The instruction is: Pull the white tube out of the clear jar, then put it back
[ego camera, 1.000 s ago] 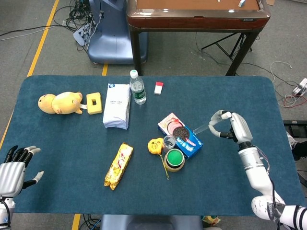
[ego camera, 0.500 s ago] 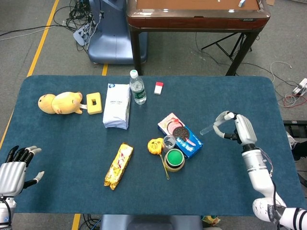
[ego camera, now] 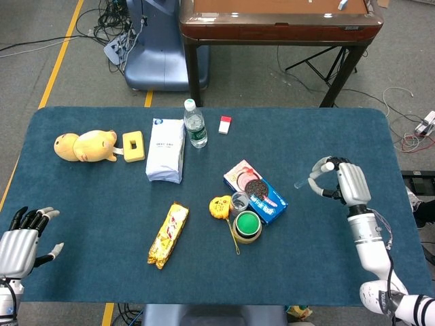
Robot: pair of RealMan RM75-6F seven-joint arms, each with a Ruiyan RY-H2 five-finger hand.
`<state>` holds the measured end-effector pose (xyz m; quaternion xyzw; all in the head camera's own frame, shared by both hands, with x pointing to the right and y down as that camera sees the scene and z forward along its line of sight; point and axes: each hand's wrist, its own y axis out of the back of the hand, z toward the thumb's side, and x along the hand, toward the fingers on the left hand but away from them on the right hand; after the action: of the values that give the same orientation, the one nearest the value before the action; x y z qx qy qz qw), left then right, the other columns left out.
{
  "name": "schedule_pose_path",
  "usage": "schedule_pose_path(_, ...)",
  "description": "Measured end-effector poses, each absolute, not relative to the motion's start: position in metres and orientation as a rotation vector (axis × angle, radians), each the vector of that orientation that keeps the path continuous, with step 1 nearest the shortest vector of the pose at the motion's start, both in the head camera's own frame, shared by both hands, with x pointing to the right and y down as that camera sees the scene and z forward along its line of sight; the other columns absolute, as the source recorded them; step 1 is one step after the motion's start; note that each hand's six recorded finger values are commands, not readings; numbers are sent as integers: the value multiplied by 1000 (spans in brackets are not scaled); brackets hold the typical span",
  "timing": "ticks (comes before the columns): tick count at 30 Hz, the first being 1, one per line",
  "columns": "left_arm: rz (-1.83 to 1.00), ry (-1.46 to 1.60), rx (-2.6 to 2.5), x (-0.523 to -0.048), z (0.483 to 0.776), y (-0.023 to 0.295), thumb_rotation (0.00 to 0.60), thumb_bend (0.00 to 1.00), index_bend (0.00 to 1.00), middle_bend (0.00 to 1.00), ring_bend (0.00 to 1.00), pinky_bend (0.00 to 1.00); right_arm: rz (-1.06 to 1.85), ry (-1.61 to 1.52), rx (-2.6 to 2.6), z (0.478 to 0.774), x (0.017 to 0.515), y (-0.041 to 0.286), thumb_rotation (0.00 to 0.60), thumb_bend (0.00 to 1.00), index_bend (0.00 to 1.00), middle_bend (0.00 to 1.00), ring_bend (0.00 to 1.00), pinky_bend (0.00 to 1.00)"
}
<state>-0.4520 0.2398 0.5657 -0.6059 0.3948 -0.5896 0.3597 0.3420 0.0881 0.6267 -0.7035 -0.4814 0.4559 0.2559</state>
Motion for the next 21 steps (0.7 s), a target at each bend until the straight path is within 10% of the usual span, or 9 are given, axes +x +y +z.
schedule_pose_path(21,-1523,1013,-1563,-451,566,240,600,244,247,206,160,52,1180,-1458,-2152,629,332,96,600,546,641,475,367,267)
